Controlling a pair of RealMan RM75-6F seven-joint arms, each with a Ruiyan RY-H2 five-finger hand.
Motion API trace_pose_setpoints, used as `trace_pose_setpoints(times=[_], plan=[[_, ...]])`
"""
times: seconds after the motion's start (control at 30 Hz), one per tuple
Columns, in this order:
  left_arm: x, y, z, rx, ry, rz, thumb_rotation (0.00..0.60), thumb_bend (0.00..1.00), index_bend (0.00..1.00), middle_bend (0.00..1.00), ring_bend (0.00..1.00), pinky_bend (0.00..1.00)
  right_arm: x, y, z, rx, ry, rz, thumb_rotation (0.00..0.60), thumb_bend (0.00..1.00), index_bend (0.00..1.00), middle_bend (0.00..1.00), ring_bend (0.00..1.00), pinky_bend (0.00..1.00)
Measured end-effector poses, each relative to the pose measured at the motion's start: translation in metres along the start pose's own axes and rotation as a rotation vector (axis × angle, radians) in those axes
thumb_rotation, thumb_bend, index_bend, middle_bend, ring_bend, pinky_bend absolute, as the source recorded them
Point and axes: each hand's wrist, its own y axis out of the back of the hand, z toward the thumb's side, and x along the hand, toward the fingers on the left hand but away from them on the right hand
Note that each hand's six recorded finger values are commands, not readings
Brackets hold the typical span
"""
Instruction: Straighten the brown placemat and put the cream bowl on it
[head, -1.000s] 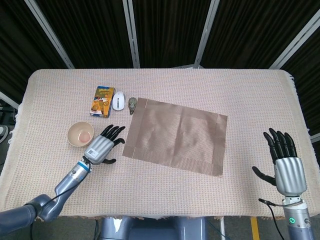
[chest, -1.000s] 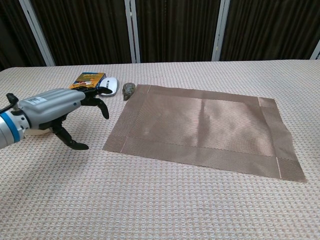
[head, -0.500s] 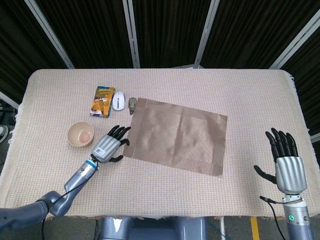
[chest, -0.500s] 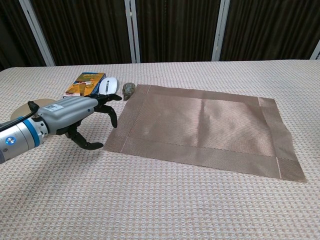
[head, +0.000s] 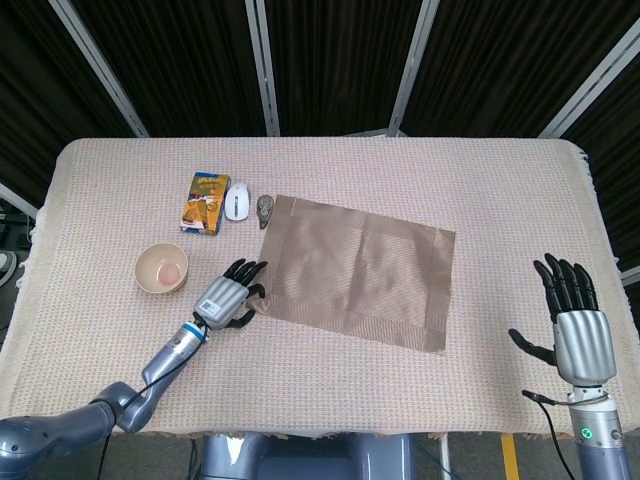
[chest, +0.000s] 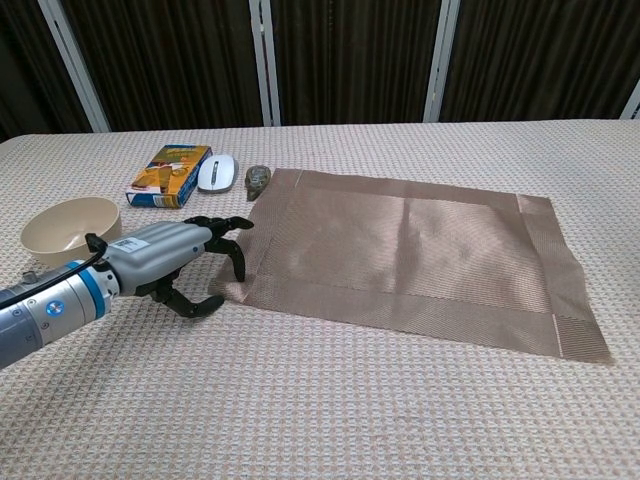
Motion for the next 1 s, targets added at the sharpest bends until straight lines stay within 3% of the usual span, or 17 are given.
trace_pose_setpoints(times=[0.17, 0.27, 0.43, 0.63, 1.0], plan=[[0.001, -0.004, 0.000, -0.005, 0.002, 0.001, 0.600, 0.26, 0.37, 0.00, 0.00, 0.00, -0.001, 0.002, -0.001, -0.008, 0.000, -0.006, 0.600, 0.00, 0.00, 0.00, 0.00, 0.00], [0.002, -0.005, 0.002, -0.009, 0.000, 0.000, 0.600, 0.32, 0.39, 0.00, 0.00, 0.00, -0.001, 0.002, -0.001, -0.011, 0.001, -0.007, 0.600, 0.00, 0.00, 0.00, 0.00, 0.00], [0.004, -0.005, 0.005, -0.022, -0.003, 0.001, 0.600, 0.40, 0.50, 0.00, 0.00, 0.00, 0.000, 0.004, 0.000, -0.019, 0.006, -0.012, 0.600, 0.00, 0.00, 0.00, 0.00, 0.00], [0.006, -0.004, 0.008, -0.036, -0.004, 0.007, 0.600, 0.42, 0.63, 0.00, 0.00, 0.00, 0.000, 0.006, 0.000, -0.029, 0.009, -0.017, 0.600, 0.00, 0.00, 0.00, 0.00, 0.00], [0.008, 0.007, 0.015, -0.031, -0.020, 0.042, 0.600, 0.45, 0.69, 0.00, 0.00, 0.00, 0.002, 0.009, 0.001, -0.044, 0.013, -0.022, 0.600, 0.00, 0.00, 0.00, 0.00, 0.00]])
